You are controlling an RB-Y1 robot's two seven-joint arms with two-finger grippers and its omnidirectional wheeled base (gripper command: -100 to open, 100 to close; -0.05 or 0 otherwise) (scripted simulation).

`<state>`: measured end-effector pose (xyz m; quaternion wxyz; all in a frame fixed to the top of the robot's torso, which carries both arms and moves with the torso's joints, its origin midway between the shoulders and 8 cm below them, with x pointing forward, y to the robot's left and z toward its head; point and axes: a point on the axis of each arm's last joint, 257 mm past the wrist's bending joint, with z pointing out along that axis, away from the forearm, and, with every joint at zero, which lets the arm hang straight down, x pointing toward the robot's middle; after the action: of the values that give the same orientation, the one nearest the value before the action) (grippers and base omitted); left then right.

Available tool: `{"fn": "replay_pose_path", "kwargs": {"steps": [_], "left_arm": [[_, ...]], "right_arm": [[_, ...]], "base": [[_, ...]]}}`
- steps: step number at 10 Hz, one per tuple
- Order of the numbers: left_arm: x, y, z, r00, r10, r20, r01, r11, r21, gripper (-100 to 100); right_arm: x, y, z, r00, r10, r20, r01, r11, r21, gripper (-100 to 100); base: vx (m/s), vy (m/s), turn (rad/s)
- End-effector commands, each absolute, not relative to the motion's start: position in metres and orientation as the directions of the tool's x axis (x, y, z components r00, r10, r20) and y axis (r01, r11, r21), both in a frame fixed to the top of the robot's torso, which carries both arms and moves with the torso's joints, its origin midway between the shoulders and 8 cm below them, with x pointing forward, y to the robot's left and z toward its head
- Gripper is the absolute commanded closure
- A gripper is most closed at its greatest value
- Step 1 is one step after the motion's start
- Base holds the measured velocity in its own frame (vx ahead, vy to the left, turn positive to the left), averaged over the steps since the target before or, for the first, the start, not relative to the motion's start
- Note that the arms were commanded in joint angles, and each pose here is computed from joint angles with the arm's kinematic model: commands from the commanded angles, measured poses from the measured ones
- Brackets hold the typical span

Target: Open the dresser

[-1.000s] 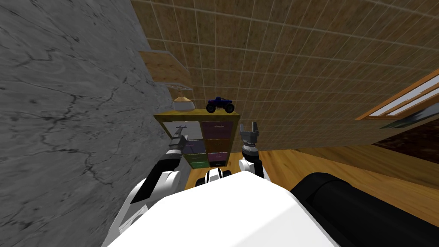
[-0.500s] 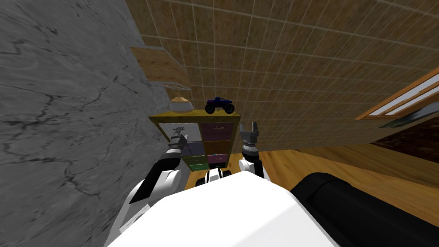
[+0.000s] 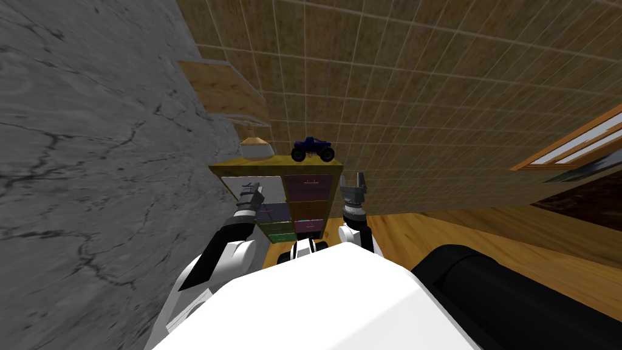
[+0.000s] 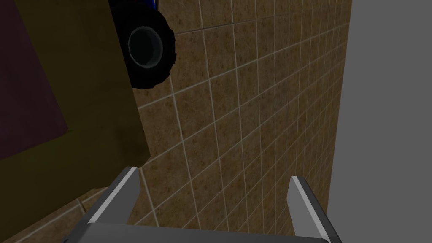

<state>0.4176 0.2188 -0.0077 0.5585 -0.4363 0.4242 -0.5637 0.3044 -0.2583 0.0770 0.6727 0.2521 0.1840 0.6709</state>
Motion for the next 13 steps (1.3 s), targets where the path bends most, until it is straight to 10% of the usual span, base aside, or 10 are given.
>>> {"fn": "replay_pose_path", "kwargs": {"steps": [1, 11, 12, 13], "left_arm": [[0.418, 0.219, -0.008, 0.005, -1.000, 0.017, 0.266, -0.015, -0.964, 100], [0.406, 0.215, -0.014, -0.008, -1.000, 0.018, 0.218, -0.019, -0.976, 100], [0.407, 0.214, 0.002, -0.010, -1.000, 0.016, 0.245, -0.018, -0.969, -100], [0.410, 0.211, 0.008, -0.014, -1.000, 0.015, 0.248, -0.018, -0.968, -100]], "right_arm": [[0.304, -0.258, 0.077, 0.032, 0.995, 0.091, -0.810, -0.027, 0.586, 0], [0.304, -0.258, 0.077, 0.032, 0.995, 0.091, -0.810, -0.027, 0.586, 0], [0.304, -0.258, 0.077, 0.032, 0.995, 0.091, -0.810, -0.027, 0.586, 0], [0.304, -0.258, 0.077, 0.032, 0.995, 0.091, -0.810, -0.027, 0.586, 0]], "base": [[-0.050, 0.004, 0.017], [-0.124, 0.023, 0.005], [-0.101, 0.027, 0.028], [-0.013, 0.013, 0.043]]}}
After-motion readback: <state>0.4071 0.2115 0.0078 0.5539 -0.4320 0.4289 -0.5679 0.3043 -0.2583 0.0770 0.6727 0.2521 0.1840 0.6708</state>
